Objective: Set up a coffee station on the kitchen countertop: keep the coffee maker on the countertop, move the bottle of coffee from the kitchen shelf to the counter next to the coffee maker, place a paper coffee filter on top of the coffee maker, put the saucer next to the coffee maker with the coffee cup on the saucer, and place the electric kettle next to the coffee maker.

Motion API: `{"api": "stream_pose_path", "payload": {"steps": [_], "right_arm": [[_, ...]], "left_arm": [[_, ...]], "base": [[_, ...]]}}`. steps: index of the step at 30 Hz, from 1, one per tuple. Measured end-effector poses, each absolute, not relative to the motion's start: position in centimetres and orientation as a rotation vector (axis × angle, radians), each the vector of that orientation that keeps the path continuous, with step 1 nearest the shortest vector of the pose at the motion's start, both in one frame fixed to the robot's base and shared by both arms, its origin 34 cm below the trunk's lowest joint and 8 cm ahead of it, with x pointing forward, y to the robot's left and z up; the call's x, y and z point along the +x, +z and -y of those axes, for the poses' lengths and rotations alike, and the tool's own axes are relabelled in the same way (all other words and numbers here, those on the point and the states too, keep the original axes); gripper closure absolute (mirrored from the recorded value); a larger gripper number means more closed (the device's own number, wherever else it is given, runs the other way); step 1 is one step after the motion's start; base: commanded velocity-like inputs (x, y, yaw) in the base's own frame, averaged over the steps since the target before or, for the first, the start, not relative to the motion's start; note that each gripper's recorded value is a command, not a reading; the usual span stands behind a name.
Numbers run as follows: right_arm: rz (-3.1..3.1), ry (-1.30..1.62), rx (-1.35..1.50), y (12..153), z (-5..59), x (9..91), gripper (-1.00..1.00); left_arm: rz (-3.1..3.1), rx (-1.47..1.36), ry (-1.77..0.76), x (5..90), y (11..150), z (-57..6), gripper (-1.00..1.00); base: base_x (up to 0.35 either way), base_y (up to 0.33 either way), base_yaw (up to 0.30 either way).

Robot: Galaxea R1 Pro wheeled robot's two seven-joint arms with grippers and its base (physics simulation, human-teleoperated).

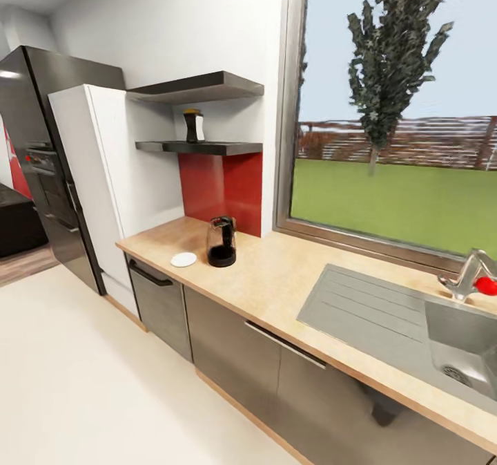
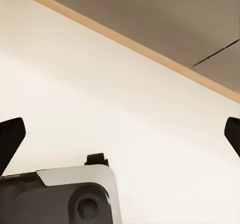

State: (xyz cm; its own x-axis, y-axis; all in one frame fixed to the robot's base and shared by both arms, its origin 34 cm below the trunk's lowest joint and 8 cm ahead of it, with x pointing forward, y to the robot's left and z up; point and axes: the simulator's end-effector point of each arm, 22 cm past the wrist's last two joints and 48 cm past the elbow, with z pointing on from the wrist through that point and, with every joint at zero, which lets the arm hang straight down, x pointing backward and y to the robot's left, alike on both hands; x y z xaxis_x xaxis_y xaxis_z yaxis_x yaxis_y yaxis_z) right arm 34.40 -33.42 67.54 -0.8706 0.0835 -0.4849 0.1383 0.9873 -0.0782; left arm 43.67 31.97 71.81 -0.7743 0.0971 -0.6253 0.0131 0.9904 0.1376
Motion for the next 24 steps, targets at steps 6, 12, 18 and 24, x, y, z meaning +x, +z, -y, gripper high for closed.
{"api": "stream_pose_path", "payload": {"steps": [6, 12, 18, 24], "right_arm": [[-2.637, -0.143, 0.161, 67.4, 32.9, 34.4, -1.0], [-2.646, -0.141, 0.162, 67.2, 32.8, 34.1, -1.0], [-2.656, -0.14, 0.163, 66.9, 32.6, 33.7, -1.0], [-2.666, -0.14, 0.164, 66.7, 32.6, 33.4, -1.0]], "left_arm": [[-2.461, 0.077, 0.163, 43.4, 71.5, -31.9, -1.0], [-2.47, 0.076, 0.162, 43.2, 71.2, -31.9, -1.0], [-2.48, 0.077, 0.162, 42.9, 70.9, -31.9, -1.0], [-2.489, 0.078, 0.162, 42.6, 70.6, -31.9, -1.0]], "base": [[0.193, 0.29, 0.0], [0.155, 0.307, 0.0], [0.146, 0.312, 0.055], [0.145, 0.313, 0.075]]}}
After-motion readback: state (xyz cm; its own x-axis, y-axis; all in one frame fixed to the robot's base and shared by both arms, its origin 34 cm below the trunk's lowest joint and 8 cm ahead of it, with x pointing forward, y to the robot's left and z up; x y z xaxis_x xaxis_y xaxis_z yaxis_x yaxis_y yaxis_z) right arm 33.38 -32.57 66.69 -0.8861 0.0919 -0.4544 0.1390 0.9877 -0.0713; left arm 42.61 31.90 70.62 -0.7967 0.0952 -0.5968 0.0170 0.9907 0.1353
